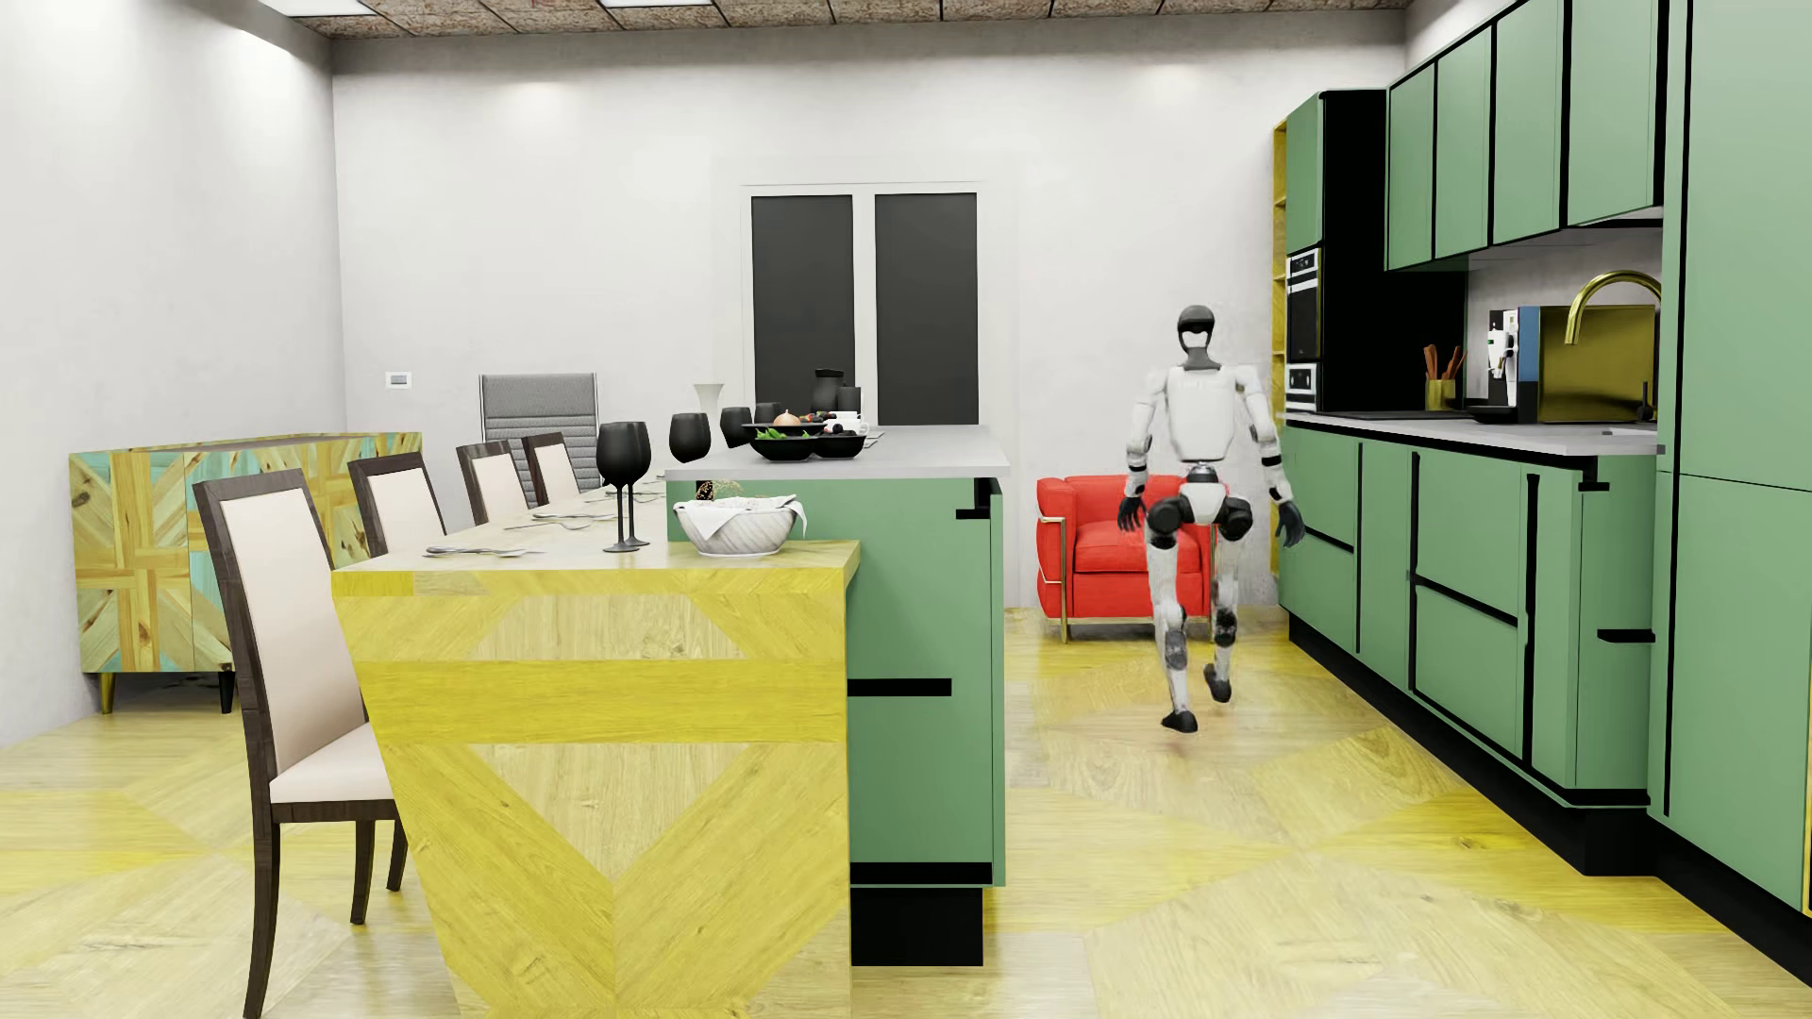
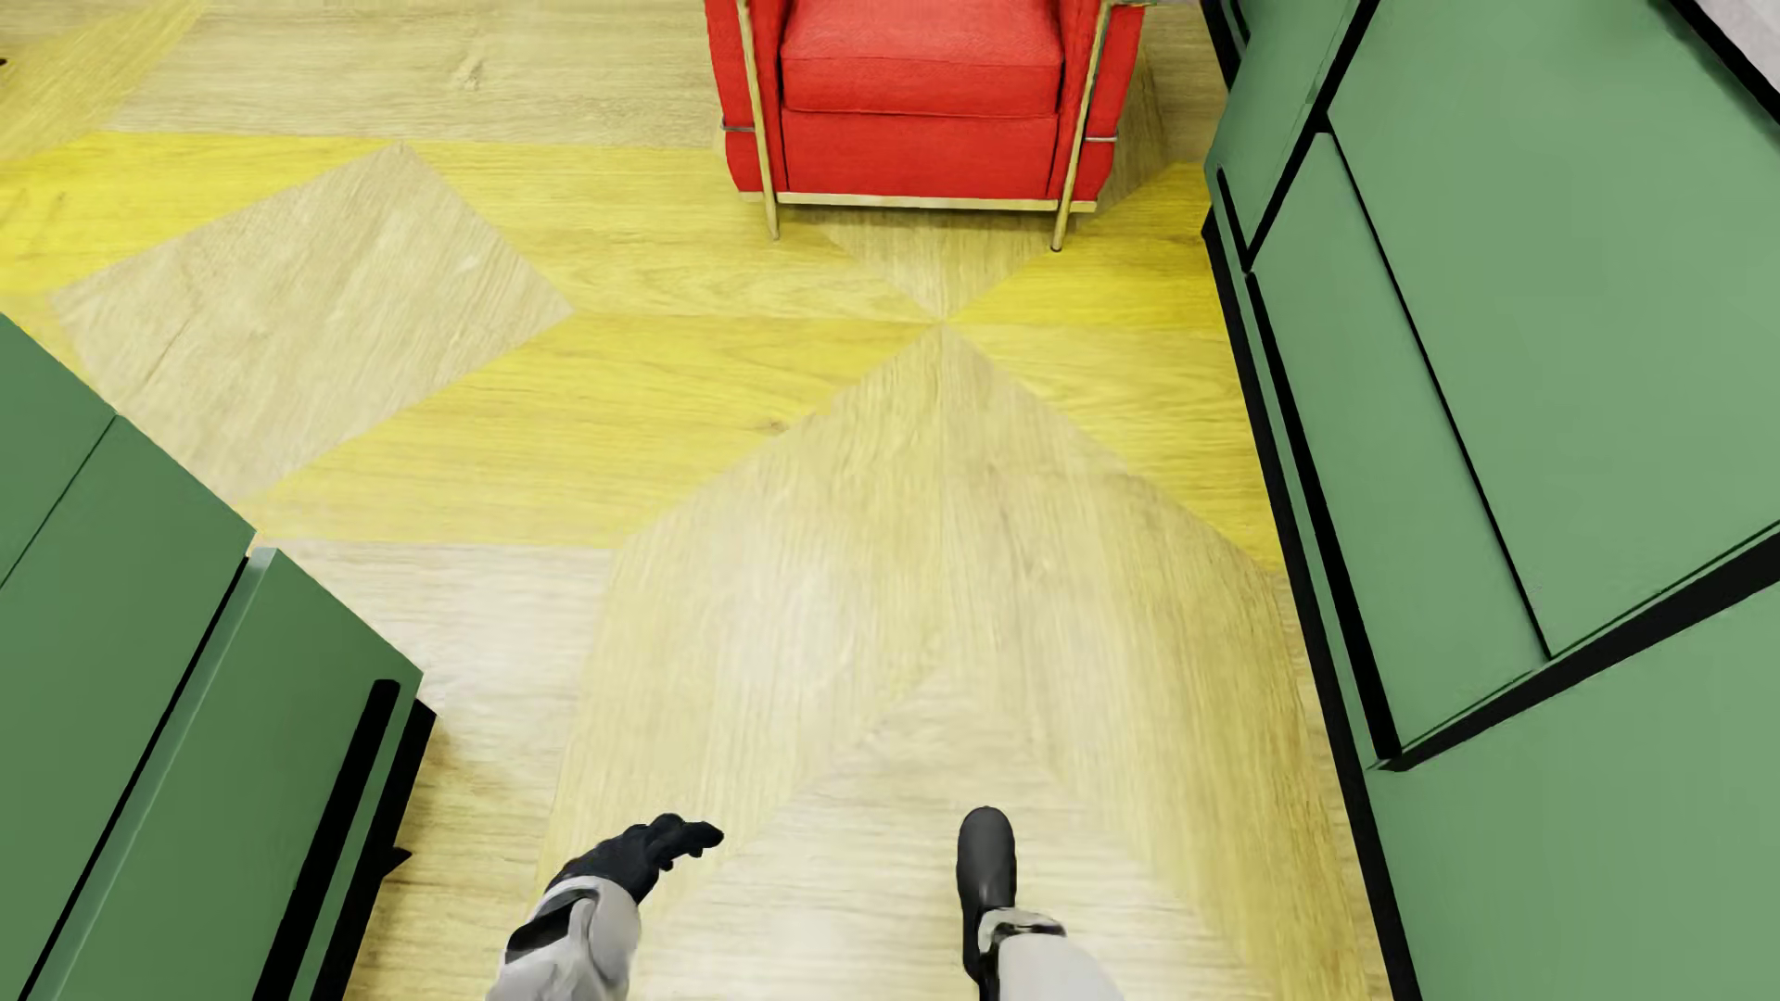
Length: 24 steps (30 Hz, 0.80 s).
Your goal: Move towards armchair
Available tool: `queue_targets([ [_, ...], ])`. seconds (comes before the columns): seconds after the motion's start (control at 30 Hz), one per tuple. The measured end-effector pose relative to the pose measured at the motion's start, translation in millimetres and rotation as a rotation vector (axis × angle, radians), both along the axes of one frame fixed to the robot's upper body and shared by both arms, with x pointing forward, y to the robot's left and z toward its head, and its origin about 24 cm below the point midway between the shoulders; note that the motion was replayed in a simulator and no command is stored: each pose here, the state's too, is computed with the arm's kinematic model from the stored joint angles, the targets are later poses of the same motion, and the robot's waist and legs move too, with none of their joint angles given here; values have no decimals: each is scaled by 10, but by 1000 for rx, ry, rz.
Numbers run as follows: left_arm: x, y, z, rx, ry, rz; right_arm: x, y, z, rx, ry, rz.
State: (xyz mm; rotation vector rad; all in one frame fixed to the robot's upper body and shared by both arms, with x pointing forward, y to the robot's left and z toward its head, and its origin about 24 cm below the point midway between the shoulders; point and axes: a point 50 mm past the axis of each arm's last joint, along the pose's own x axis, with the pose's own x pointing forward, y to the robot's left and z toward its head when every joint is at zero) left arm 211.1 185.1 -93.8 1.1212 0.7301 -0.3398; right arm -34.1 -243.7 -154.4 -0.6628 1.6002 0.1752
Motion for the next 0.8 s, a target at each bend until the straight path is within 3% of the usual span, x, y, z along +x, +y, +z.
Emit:
queue_targets([
  [0.07, 288, -2, 337, -138, -280, 133, -573, 2, 103, -66, 65, -210],
  [0.1, 297, 72, 425, -166, -363, 198, -786, 78, 137, -105, 94, -322],
  [0.17, 141, 260, 438, -138, -407, 300, -845, 231, 112, -118, 111, -406],
  [0.23, -131, 235, 178, -100, -275, 353, -407, 244, 24, -78, -6, -306],
  [0.33, -806, 191, -377, 13, 251, 165, 669, 258, 112, -70, -425, -12],
  [0.4, -1371, 265, -505, 49, 487, 77, 1355, 389, 348, 15, -723, 127],
  [0.43, -1629, 308, -488, 38, 525, 90, 1648, 470, 518, 82, -857, 208],
  [0.5, -2107, 281, -386, -98, 522, 308, 2127, 609, 970, 193, -1097, 395],
  [0.53, -2186, 222, -388, -143, 519, 401, 2266, 580, 1212, 182, -1219, 425],
  [0.57, -2111, 230, -454, -83, 542, 383, 2277, 484, 1331, 109, -1323, 330],
  [0.63, -1576, 286, -567, 157, 574, 140, 2081, 366, 1119, -130, -1340, -28],
  [0.67, -1133, 216, -516, 157, 470, 128, 2067, 425, 947, -148, -1253, -48],
  [0.77, -13, -119, 28, -224, -144, 328, 1922, 560, 456, 39, -792, 415],
  [0.8, 239, -206, 262, -268, -294, 260, 1859, 524, 360, 57, -669, 462],
])
